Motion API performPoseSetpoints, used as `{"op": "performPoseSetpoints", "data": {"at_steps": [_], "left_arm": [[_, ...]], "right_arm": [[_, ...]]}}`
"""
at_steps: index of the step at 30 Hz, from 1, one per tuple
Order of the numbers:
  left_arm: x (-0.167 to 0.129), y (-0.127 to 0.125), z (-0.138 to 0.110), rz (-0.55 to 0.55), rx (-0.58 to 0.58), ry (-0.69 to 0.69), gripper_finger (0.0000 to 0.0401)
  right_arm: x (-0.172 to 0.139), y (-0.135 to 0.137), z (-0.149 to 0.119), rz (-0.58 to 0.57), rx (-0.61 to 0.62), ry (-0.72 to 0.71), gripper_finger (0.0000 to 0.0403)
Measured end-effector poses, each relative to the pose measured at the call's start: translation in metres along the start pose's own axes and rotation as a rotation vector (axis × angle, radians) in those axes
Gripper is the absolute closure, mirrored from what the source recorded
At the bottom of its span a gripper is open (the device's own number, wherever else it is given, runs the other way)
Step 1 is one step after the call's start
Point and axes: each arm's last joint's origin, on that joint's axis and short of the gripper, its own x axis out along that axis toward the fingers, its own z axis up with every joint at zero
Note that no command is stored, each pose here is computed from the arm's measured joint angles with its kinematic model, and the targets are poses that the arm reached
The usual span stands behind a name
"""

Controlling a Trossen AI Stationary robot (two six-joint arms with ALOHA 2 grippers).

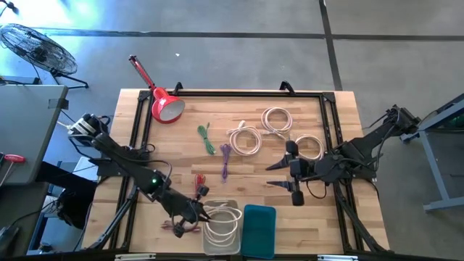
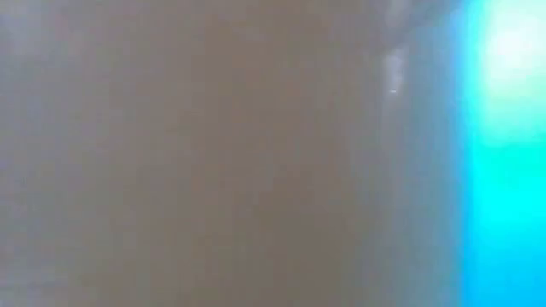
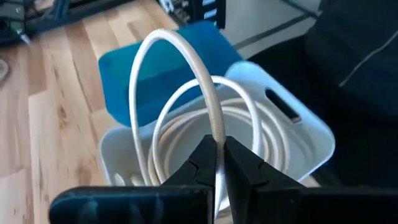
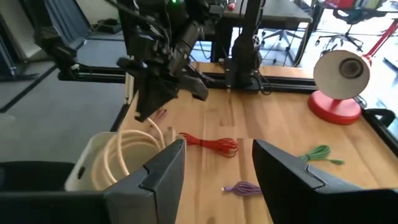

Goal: Pick & Place USB Port
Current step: Put the light brown HDMI cable into the white bin

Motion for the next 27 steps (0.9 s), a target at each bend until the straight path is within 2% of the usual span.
{"op": "performPoseSetpoints", "data": {"at_steps": [6, 12, 27], "left_arm": [[0.011, -0.002, -0.008, 0.015, 0.017, 0.041, 0.0387], [0.012, -0.001, -0.009, 0.037, -0.042, 0.048, 0.0346], [0.013, 0.004, -0.009, 0.065, -0.162, 0.045, 0.0253]], "right_arm": [[0.0, 0.0, -0.001, 0.006, 0.037, 0.011, 0.0222], [0.0, 0.001, -0.002, 0.017, 0.094, 0.026, 0.0222], [-0.006, 0.013, -0.006, 0.053, 0.089, 0.043, 0.0222]]}}
